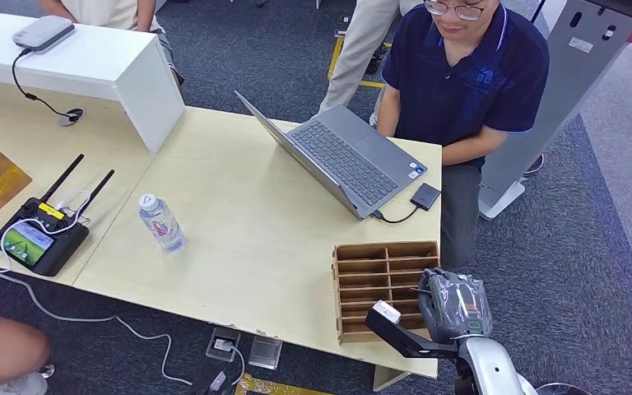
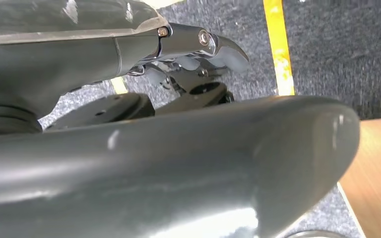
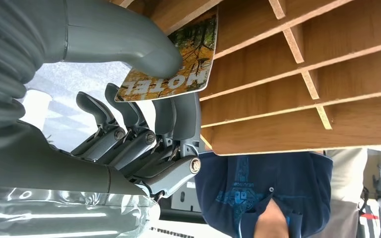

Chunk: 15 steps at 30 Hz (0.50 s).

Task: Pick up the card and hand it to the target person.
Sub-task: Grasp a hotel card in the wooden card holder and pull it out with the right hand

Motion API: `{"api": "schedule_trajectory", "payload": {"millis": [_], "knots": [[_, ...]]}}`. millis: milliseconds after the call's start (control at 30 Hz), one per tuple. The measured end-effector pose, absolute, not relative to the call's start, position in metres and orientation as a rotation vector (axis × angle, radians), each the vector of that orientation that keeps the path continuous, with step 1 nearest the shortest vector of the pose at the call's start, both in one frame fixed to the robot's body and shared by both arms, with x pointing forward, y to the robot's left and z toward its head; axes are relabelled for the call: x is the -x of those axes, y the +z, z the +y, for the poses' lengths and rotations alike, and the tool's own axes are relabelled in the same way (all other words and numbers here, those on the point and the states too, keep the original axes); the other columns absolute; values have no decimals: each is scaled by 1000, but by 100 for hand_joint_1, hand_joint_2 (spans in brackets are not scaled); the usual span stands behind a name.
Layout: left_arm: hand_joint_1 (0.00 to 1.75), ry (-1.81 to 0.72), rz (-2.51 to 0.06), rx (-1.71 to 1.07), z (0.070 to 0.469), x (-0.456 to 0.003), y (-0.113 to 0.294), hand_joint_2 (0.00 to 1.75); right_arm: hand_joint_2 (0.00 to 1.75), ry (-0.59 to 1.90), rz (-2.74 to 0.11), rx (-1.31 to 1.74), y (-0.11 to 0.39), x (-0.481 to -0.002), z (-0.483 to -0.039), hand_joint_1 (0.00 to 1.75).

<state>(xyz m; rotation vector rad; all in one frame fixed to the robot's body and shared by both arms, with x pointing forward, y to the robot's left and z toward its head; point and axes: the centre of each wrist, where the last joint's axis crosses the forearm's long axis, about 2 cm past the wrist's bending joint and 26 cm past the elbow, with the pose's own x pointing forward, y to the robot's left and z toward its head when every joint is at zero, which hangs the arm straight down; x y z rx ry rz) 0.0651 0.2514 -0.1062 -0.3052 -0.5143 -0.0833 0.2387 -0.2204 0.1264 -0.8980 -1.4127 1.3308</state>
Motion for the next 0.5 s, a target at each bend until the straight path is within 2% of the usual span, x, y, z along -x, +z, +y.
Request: {"api": "schedule_trajectory", "payload": {"millis": [300, 500], "knots": [[0, -86, -499, 286, 252, -65, -106, 0, 175, 1327, -1435, 801, 144, -243, -219, 161], [0, -80, -498, 292, 253, -65, -106, 0, 175, 1350, -1589, 740, 215, -265, -219, 161]]}}
